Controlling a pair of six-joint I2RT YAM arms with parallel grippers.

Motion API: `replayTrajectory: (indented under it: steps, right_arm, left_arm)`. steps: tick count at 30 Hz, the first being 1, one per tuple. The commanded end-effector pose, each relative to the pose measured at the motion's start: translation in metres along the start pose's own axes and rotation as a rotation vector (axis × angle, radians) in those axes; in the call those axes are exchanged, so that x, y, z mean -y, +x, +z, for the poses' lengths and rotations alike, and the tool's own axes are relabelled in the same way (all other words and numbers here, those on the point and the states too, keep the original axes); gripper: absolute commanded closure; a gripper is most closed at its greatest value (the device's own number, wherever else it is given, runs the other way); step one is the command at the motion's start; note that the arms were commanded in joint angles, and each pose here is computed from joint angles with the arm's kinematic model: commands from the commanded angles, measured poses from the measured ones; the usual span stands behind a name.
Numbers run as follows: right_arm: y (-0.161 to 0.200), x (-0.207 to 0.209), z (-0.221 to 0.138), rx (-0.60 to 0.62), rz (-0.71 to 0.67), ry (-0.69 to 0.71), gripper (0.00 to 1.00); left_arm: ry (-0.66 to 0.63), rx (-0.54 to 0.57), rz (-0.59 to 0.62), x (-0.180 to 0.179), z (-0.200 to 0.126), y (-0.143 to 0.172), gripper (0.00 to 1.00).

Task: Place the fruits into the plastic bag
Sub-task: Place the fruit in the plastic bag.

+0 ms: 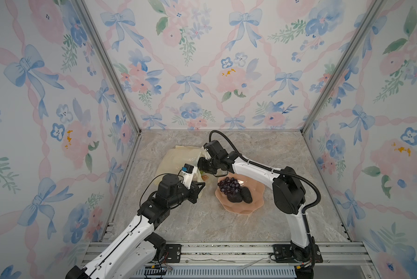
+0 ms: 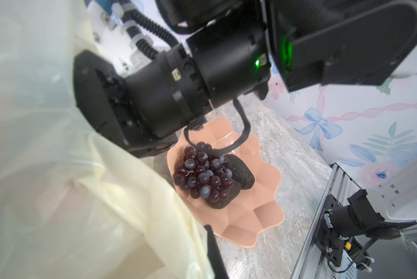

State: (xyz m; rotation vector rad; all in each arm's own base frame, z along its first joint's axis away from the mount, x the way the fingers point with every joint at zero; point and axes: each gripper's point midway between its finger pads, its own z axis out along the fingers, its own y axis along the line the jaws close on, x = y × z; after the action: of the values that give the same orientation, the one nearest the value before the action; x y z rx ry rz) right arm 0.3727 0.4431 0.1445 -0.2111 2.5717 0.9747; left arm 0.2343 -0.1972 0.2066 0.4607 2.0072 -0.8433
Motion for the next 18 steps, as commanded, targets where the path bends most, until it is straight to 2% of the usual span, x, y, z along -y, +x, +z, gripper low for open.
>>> replayTrajectory:
  steps: [1, 6, 11, 14, 18]
  right_arm:
    - [-0.045, 0.015, -0.035, 0.111, -0.073, 0.104, 0.07]
    - [-0.086, 0.041, -0.043, 0.178, -0.092, 0.177, 0.02]
    - [-0.123, 0.047, -0.071, 0.274, -0.093, 0.197, 0.01]
    - [-0.132, 0.049, -0.088, 0.291, -0.084, 0.195, 0.01]
    - [-0.127, 0.044, -0.102, 0.282, -0.072, 0.146, 0.00]
  left_arm:
    - [0.014, -0.004, 0.003, 0.002, 0.000, 0.002, 1.00]
    - [0.002, -0.003, 0.004, 0.000, 0.000, 0.002, 1.00]
    - [-0.006, -0.010, 0.002, -0.002, 0.001, 0.003, 1.00]
    - [-0.006, -0.014, 0.004, -0.002, 0.002, 0.003, 1.00]
    - [-0.010, -0.013, 0.004, -0.002, 0.002, 0.003, 1.00]
